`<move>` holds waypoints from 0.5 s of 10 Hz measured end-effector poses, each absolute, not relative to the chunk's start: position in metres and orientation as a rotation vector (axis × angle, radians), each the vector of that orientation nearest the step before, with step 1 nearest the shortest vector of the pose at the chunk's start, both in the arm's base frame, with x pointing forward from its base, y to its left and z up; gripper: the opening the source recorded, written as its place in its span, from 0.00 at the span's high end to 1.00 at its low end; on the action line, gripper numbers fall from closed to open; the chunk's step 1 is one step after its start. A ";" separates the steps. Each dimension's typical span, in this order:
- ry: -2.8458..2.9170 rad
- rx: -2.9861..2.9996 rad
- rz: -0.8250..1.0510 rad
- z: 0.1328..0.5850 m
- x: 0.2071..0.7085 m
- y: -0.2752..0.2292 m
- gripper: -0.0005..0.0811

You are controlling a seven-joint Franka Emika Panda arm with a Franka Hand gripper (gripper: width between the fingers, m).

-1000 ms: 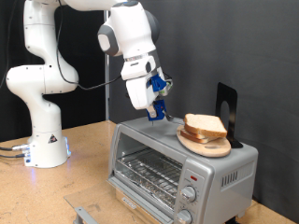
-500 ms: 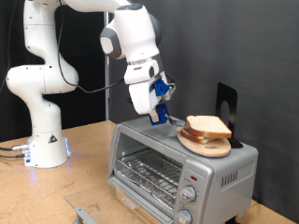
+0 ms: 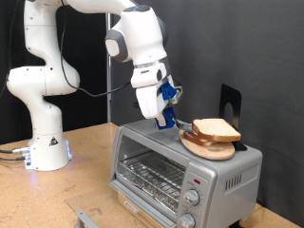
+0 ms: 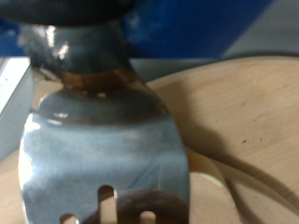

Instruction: Make a piece of toast with the oven

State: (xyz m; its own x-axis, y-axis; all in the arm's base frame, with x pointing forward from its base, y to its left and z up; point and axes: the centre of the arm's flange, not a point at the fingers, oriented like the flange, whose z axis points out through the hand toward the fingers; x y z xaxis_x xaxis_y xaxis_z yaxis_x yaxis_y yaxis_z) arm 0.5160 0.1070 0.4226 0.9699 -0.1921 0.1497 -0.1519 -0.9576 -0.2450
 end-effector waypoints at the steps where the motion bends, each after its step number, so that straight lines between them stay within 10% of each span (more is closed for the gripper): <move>1: 0.257 -2.887 -0.252 0.422 0.518 0.108 0.51; 5: 0.259 -2.890 -0.249 0.421 0.527 0.113 0.51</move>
